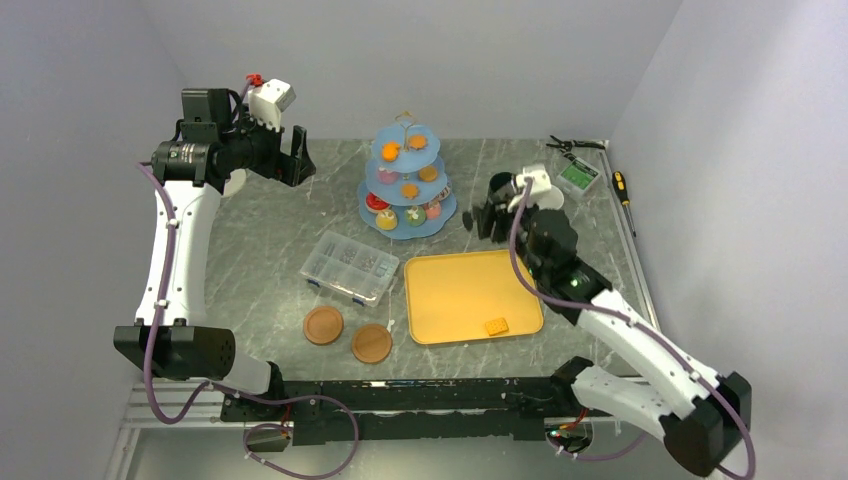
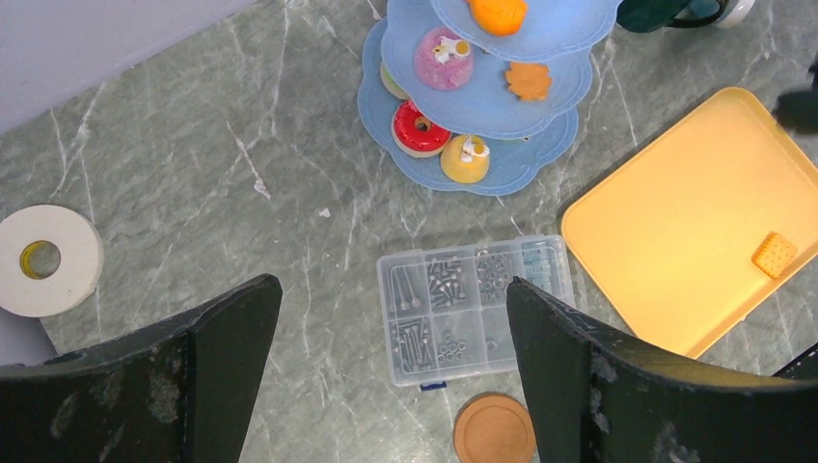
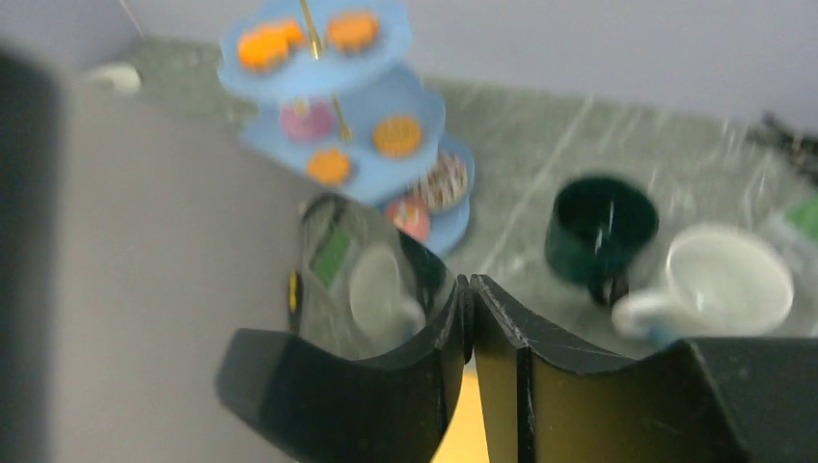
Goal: Serve the afternoon tea
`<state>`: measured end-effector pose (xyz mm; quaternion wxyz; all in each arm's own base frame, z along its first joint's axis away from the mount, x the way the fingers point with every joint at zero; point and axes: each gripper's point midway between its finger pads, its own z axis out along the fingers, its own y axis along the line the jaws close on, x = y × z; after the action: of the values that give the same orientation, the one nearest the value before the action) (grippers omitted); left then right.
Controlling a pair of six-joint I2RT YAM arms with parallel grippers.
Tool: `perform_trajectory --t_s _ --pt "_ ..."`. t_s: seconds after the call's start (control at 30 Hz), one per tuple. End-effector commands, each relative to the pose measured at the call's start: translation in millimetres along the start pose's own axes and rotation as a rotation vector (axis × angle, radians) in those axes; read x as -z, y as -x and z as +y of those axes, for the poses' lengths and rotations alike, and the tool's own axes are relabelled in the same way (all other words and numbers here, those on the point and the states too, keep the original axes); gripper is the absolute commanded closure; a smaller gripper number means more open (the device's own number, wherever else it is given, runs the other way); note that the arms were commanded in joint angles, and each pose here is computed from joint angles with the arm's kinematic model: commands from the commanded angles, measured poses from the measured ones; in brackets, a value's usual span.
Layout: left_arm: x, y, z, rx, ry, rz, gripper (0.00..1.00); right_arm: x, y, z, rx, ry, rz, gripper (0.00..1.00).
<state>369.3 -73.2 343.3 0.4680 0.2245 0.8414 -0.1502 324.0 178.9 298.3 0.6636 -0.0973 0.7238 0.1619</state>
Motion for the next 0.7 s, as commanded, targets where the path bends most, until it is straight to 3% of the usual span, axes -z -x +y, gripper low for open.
perform_trajectory --t_s 0.0,0.23,0.67 --pt "11 17 -5 -0.039 -0.011 -0.066 0.07 39 -59 -15 -0.08 -0.1 0.136 0.43" --pt "12 16 -6 -0.033 -0.015 -0.062 0.07 75 -108 -14 -0.122 -0.195 0.237 0.44" --pt "9 13 -5 -0.033 -0.016 -0.05 0.07 116 -160 -17 -0.167 -0.35 0.335 0.45"
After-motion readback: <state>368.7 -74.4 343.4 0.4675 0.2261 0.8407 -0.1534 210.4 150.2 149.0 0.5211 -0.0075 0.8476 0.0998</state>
